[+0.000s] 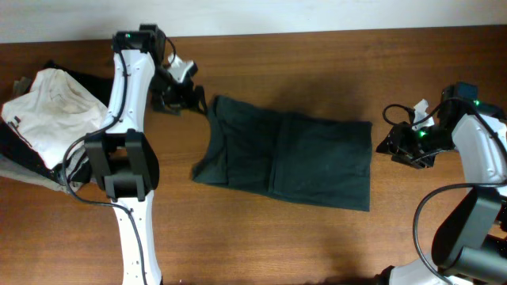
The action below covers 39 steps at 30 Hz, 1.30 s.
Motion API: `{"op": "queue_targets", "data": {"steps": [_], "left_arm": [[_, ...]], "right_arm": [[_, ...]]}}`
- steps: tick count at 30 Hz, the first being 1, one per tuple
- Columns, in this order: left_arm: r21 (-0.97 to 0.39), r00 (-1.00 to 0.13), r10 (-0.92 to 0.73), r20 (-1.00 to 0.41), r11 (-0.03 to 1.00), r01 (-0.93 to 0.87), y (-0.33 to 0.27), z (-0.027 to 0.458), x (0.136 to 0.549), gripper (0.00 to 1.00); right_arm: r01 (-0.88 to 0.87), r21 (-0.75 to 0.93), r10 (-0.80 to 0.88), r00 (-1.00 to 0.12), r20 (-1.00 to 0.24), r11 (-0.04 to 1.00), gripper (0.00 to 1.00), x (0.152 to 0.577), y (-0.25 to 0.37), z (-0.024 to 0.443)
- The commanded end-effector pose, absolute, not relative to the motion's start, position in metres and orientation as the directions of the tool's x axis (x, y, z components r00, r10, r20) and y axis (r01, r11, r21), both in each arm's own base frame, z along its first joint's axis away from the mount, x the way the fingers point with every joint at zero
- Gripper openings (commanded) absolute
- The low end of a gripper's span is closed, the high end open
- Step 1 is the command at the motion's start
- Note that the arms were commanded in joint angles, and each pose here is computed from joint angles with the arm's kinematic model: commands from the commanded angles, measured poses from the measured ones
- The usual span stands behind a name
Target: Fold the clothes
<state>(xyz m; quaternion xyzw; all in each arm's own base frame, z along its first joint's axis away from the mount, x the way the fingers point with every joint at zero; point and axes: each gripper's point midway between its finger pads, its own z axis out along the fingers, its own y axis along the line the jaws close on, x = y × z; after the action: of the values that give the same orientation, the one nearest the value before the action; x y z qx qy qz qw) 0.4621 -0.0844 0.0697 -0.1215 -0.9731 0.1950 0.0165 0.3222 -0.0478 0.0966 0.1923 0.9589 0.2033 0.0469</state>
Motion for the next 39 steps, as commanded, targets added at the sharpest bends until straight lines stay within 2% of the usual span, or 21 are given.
{"op": "queue_targets", "data": {"steps": [1, 5, 14, 18, 20, 24, 27, 32, 36, 39], "left_arm": [[-0.485, -0.956, 0.285, 0.07, 0.847, 0.217, -0.111, 0.032, 0.434, 0.87], [-0.496, -0.929, 0.353, 0.112, 0.83, 0.256, -0.124, 0.001, 0.411, 0.87], [-0.482, -0.862, 0.445, 0.243, 0.827, 0.291, -0.152, -0.032, 0.359, 0.86], [-0.453, -0.857, 0.446, 0.26, 0.84, 0.3, -0.159, -0.044, 0.351, 0.75], [-0.452, -0.857, 0.45, 0.252, 0.838, 0.307, -0.161, -0.045, 0.352, 0.61], [-0.452, -0.859, 0.447, 0.25, 0.838, 0.305, -0.16, -0.045, 0.353, 0.16], [-0.429, -0.861, 0.439, 0.259, 0.85, 0.304, -0.152, -0.039, 0.357, 0.0], [-0.275, -0.882, 0.374, 0.287, 0.914, 0.298, -0.111, 0.011, 0.386, 0.0], [-0.236, -0.935, 0.324, 0.147, 0.929, 0.285, -0.108, 0.077, 0.423, 0.01], [-0.237, -0.948, 0.314, 0.055, 0.926, 0.293, -0.13, 0.103, 0.434, 0.0]], "right_arm": [[0.332, 0.408, 0.378, -0.925, -0.037, 0.851, 0.49, 0.326, -0.046, 0.105], [0.333, 0.407, 0.378, -0.925, -0.034, 0.851, 0.5, 0.325, -0.046, 0.105], [0.332, 0.407, 0.378, -0.925, -0.034, 0.851, 0.5, 0.325, -0.046, 0.105], [0.33, 0.407, 0.375, -0.926, -0.035, 0.852, 0.5, 0.325, -0.046, 0.105], [0.33, 0.407, 0.376, -0.926, -0.035, 0.852, 0.5, 0.325, -0.046, 0.105], [0.33, 0.407, 0.376, -0.926, -0.034, 0.852, 0.5, 0.325, -0.046, 0.105], [0.332, 0.407, 0.376, -0.926, -0.031, 0.851, 0.49, 0.324, -0.045, 0.105], [0.332, 0.407, 0.376, -0.926, -0.031, 0.851, 0.49, 0.324, -0.045, 0.105], [0.331, 0.407, 0.376, -0.926, -0.032, 0.851, 0.49, 0.324, -0.045, 0.105], [0.331, 0.407, 0.376, -0.926, -0.032, 0.851, 0.49, 0.324, -0.045, 0.105]]}}
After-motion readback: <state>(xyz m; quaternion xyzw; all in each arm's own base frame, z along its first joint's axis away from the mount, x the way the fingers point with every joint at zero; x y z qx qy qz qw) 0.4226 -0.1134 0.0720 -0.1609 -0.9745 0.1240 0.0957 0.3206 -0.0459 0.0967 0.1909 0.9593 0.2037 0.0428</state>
